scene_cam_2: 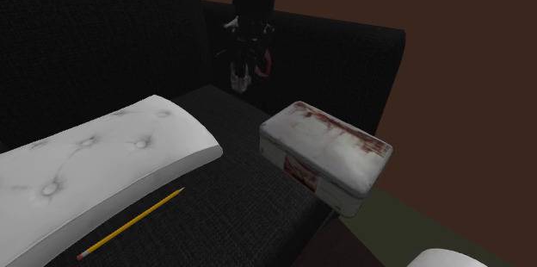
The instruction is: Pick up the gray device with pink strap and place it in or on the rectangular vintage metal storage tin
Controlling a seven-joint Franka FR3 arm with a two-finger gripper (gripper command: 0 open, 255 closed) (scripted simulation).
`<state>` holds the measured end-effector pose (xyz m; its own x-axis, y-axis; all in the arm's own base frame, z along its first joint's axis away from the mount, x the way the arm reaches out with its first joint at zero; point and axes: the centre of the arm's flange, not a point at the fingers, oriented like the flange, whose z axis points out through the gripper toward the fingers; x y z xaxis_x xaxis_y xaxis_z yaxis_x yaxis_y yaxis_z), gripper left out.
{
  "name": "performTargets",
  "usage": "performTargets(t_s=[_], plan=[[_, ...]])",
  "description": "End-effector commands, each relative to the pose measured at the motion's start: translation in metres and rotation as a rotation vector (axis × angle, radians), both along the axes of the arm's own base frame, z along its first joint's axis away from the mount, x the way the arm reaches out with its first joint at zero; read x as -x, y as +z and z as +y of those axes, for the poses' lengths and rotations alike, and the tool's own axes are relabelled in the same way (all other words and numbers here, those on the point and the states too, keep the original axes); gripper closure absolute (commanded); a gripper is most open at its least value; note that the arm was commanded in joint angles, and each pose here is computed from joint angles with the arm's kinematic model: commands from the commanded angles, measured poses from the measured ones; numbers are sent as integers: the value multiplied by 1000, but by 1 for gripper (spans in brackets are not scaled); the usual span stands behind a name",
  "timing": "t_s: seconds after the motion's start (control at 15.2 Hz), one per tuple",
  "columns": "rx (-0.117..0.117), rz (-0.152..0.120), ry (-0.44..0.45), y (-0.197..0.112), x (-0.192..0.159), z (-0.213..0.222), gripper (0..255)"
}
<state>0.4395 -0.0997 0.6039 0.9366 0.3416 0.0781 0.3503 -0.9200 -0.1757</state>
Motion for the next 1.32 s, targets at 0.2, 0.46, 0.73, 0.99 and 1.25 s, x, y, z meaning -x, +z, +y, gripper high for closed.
performTargets(t_s=[0.2,0.46,0.73,0.99,1.25], plan=[[0,0,0,5,31,-24,255],[0,0,0,1,73,-56,255],[0,0,0,-3,115,-88,255],[0,0,0,-15,137,-105,255],[0,0,0,-36,137,-105,255]])
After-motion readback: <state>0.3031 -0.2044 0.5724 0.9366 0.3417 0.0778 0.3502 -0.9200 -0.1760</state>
